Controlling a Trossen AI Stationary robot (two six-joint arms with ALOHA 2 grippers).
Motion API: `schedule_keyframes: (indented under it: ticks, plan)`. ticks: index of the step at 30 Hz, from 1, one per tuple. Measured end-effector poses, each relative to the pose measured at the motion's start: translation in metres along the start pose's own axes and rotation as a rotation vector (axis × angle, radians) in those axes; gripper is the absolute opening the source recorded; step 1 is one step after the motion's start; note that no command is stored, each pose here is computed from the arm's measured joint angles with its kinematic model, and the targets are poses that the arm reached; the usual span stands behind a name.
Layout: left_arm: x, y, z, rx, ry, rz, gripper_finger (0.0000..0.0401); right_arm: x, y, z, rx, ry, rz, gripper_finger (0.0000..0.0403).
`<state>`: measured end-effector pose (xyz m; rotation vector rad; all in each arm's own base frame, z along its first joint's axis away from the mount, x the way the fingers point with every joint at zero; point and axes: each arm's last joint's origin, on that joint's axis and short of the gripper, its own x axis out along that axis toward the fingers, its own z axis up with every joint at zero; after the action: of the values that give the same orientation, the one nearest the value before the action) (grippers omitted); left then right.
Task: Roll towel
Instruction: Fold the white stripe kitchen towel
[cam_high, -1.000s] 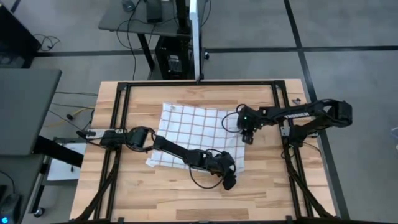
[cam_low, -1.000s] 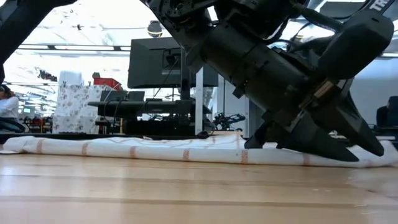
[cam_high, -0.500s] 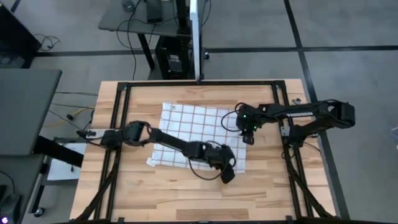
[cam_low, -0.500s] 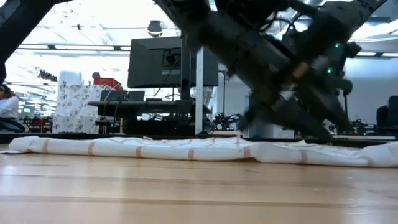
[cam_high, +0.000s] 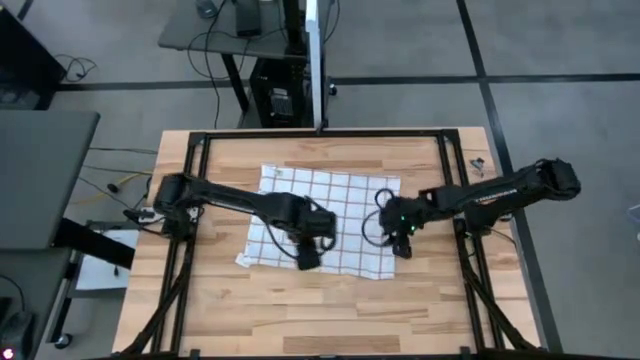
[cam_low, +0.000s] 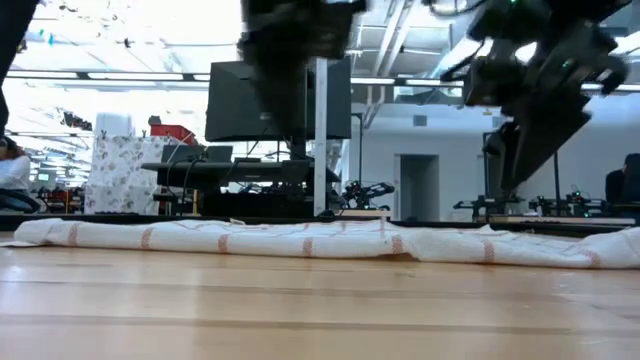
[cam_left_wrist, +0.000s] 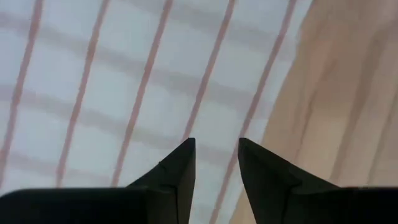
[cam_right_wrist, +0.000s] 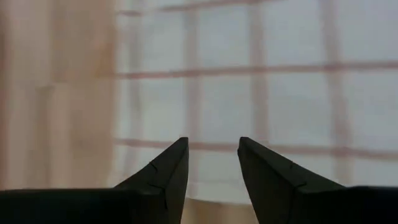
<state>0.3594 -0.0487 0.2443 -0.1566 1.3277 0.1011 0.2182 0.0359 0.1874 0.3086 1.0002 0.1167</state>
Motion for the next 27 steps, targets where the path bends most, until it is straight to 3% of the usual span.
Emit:
schedule_keyframes:
  ticks: [7, 11, 15, 18, 21, 24, 27]
  plan:
    - [0.013, 0.016, -0.068, 0.008, -0.017, -0.058, 0.0105, 0.002, 0.038, 0.0, 0.066, -0.086, 0.143, 0.0137]
    - [0.013, 0.023, -0.085, 0.033, -0.081, -0.072, 0.0111, 0.002, 0.038, 0.0, 0.154, -0.092, 0.13, 0.0147]
    - [0.013, 0.031, -0.093, 0.082, -0.085, -0.066, 0.0133, 0.001, 0.039, 0.002, 0.179, -0.084, 0.12, 0.0182]
    - [0.018, 0.031, -0.094, 0.081, -0.097, -0.082, 0.0153, 0.006, 0.032, -0.001, 0.244, -0.072, -0.038, 0.021]
    - [0.032, 0.023, -0.092, 0.016, -0.145, -0.168, 0.0168, 0.016, 0.014, -0.001, 0.369, -0.079, -0.221, 0.0222]
    - [0.047, 0.011, -0.092, -0.059, -0.161, -0.213, 0.0174, 0.024, -0.006, 0.006, 0.459, -0.107, -0.298, 0.0222]
    - [0.059, -0.001, -0.09, -0.111, -0.163, -0.236, 0.0173, 0.03, -0.031, 0.011, 0.471, -0.087, -0.369, 0.0218]
